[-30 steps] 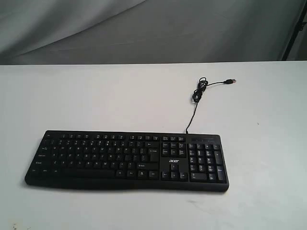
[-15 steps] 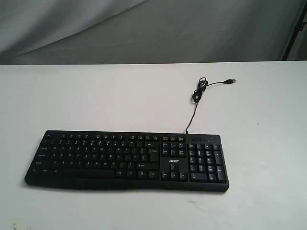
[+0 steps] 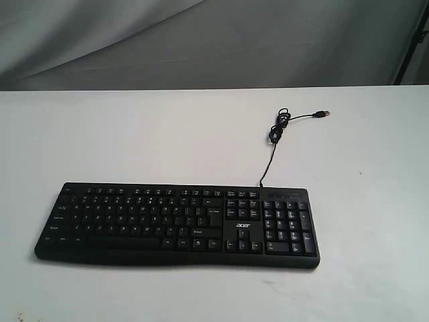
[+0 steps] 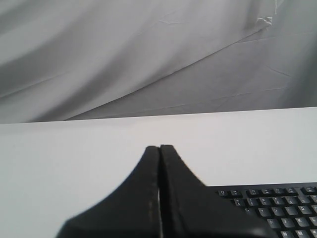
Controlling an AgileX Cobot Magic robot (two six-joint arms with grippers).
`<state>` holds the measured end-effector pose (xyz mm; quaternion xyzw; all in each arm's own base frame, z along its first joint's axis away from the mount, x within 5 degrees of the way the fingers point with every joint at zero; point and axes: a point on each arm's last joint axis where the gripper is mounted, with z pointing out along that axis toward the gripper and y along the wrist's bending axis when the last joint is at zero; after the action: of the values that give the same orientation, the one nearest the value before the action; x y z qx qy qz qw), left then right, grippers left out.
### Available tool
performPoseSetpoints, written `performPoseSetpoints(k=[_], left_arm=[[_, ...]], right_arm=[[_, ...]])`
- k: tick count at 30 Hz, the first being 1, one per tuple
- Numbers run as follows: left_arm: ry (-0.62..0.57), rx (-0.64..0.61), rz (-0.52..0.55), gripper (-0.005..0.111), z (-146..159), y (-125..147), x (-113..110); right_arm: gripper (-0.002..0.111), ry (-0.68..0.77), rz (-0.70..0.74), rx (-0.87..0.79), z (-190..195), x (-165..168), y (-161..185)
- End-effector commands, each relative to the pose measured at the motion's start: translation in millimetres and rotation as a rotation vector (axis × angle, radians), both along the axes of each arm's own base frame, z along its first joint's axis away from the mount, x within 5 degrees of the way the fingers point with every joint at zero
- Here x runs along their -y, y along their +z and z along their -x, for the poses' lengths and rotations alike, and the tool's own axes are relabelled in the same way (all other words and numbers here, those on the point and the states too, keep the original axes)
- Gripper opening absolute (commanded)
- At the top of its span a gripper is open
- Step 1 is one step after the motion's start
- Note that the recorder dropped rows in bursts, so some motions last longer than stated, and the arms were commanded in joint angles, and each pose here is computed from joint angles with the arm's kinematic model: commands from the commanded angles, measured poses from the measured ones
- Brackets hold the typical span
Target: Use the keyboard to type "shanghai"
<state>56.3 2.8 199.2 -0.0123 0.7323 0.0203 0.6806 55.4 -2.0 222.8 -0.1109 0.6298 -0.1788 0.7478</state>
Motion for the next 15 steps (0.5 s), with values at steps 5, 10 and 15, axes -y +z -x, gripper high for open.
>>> performPoseSetpoints(k=[5, 10, 15], left_arm=[[-0.007, 0.006, 0.004, 0.0, 0, 0, 0], [-0.007, 0.006, 0.004, 0.0, 0, 0, 0], [-0.007, 0.006, 0.004, 0.0, 0, 0, 0]], right_arm=[[0.0, 0.212, -0.265, 0.38, 13, -10, 31], [0.0, 0.508, -0.665, 0.617, 29, -11, 50], [0.0, 0.532, -0.712, 0.659, 39, -10, 93]])
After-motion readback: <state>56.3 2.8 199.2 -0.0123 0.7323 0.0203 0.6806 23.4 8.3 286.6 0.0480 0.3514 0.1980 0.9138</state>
